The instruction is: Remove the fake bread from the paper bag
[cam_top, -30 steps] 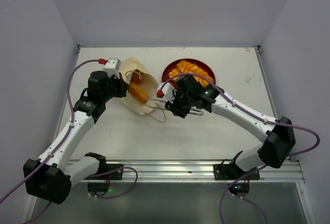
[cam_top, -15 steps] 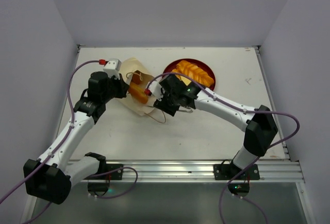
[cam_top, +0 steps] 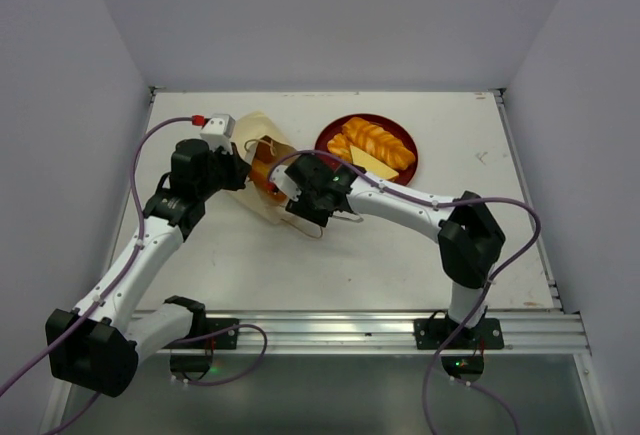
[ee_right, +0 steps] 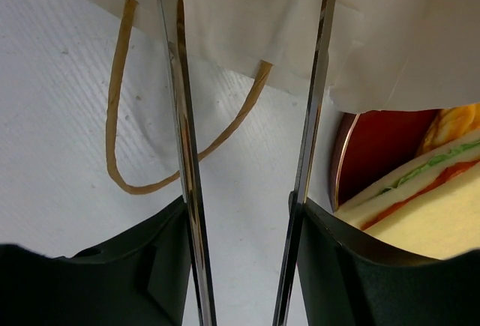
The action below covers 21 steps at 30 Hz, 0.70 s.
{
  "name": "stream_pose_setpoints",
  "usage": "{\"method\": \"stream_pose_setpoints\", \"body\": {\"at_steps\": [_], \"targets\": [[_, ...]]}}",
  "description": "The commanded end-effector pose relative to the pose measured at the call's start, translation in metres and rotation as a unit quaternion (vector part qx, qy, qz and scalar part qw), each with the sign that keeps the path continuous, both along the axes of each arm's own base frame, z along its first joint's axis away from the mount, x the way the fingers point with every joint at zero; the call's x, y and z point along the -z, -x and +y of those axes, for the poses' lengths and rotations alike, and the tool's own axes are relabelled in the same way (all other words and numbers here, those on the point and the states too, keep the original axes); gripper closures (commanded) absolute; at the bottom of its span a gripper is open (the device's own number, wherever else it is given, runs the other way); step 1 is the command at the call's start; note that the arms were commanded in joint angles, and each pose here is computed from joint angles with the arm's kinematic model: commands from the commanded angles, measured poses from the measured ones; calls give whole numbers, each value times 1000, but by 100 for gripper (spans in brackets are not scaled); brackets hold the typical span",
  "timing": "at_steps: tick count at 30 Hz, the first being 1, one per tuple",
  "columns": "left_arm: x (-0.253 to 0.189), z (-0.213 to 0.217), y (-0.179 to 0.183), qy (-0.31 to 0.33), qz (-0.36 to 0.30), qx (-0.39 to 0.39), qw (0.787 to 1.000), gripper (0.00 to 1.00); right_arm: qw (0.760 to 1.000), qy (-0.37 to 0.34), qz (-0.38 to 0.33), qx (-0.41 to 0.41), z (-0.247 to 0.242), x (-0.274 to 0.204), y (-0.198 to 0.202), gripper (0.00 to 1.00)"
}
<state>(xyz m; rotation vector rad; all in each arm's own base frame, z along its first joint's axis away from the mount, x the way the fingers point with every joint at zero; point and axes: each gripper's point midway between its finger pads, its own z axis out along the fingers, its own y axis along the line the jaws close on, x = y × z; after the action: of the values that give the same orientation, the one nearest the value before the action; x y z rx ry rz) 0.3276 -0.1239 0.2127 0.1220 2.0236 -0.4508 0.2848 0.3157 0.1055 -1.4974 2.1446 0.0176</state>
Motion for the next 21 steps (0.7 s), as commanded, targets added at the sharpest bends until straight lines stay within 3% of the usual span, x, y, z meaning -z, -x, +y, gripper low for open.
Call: {"method": "stream_pose_setpoints", "body": {"at_steps": [1,9,13,21], "targets": [[-23,-4,-4,24,-41,6,999,100,998,-13,-55,27,10,-24,-23,46],[-17,1,-3,12,-39,-3,999,100,998,-40,-57,11,5,-43,-12,91],[-15,5,-4,5,-40,-9,999,100,996,-68,-56,-2,0,-60,-1,100],[-21,10,-11,-3,-48,-27,998,100,993,-110,-21,-36,-20,-76,32,100]]}}
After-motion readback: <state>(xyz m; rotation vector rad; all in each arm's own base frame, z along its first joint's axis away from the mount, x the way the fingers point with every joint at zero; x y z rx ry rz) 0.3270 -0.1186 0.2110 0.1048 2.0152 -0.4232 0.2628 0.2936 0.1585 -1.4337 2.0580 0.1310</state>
